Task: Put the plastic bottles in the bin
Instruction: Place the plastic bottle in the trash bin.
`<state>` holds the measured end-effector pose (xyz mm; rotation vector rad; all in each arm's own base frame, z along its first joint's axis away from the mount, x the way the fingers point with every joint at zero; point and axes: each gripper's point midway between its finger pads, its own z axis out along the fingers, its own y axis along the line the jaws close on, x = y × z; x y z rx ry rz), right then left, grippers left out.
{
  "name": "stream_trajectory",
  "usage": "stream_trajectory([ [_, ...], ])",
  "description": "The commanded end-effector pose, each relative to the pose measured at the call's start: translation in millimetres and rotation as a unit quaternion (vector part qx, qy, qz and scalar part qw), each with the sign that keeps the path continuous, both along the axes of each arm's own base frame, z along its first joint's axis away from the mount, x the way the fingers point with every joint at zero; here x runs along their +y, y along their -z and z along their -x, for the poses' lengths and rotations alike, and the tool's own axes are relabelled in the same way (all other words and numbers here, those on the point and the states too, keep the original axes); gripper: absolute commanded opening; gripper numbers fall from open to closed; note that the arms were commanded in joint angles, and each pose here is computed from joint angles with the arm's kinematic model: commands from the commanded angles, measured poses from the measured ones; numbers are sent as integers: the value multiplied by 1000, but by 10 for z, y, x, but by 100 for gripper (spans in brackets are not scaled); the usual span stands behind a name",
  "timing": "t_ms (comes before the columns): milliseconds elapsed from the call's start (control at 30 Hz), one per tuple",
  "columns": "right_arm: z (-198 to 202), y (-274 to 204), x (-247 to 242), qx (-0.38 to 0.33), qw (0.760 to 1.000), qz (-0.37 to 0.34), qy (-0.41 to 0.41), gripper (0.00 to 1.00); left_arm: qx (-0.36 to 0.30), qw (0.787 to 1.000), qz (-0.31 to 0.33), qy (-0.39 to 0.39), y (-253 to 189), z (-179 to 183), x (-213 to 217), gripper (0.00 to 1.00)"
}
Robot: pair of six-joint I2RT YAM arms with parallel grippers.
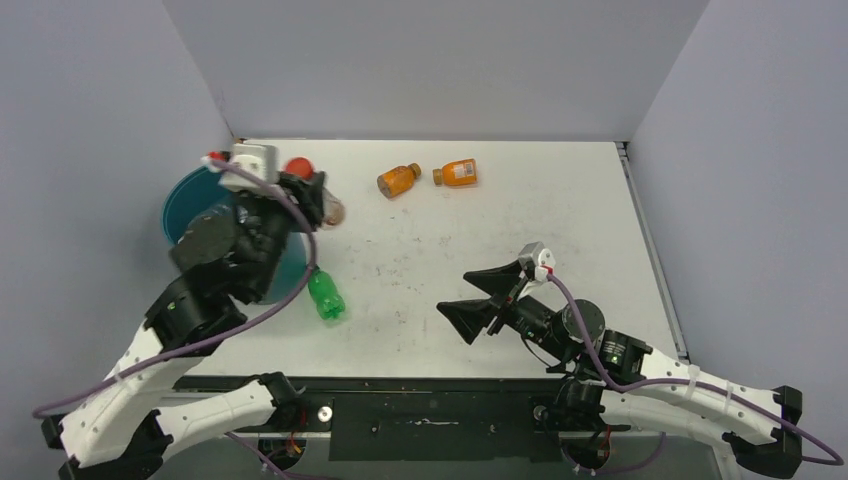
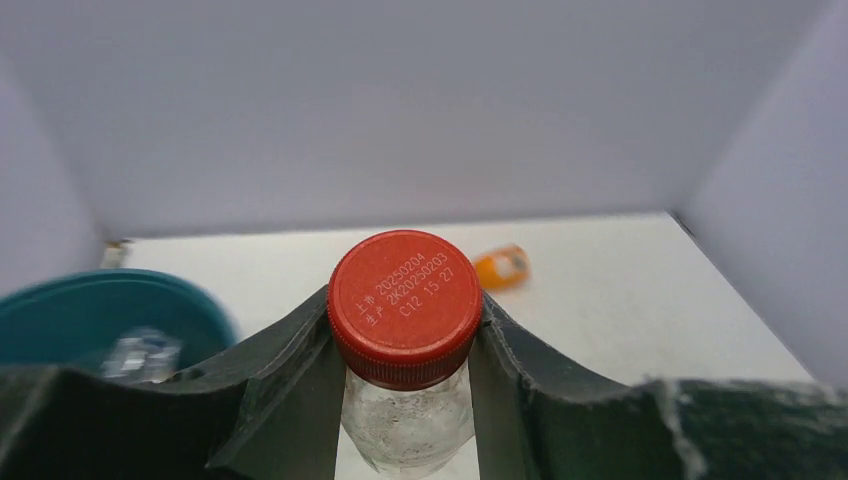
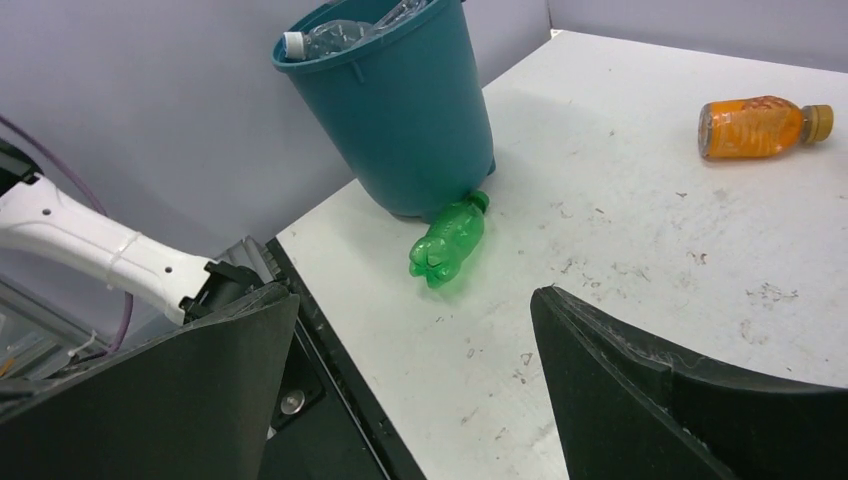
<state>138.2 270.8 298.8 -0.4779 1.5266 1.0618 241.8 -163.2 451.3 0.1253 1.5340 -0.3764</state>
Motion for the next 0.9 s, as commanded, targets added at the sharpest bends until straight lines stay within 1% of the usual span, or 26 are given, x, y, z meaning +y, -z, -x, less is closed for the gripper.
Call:
stream_trajectory([
  [0,-42,-138,-89,-5,1000,-12,24,90,-66,968,-64,-232,-480,-14,1171,0],
  [100,-51,-105,-82,-2,1000,-9,26,90,-64,940,-114,-316,-441,-134,1476,0],
  [167,-48,-96,-74,0,1000,-9,24,90,-46,927,-125,-351,-348,-275,1640,0],
  [233,-39,-99,-63,1,1000,-11,21,90,-33,923,-106,-368,-246,-419,1796,0],
  [333,-17,-62,-46,5,1000,-11,14,90,-39,922,-70,-380,-110,-573,1970,0],
  [400,-6,-16,-42,9,1000,-11,11,90,-50,918,-69,-387,-35,-627,1995,0],
  [467,0,26,-41,13,1000,-15,10,90,-68,924,-60,-371,12,-702,1931,0],
  [500,2,59,-35,15,1000,-17,9,90,-85,934,-55,-342,16,-763,1827,0],
  [567,4,85,-27,17,1000,-20,9,90,-103,943,-50,-313,30,-810,1718,0],
  [633,1,107,-24,20,1000,-20,9,90,-114,956,-63,-263,73,-874,1544,0],
  [700,-1,125,-21,21,1000,-21,10,90,-116,962,-79,-233,111,-919,1430,0],
  [867,-19,161,-15,23,1000,-17,14,90,-101,970,-91,-202,285,-981,1311,0],
])
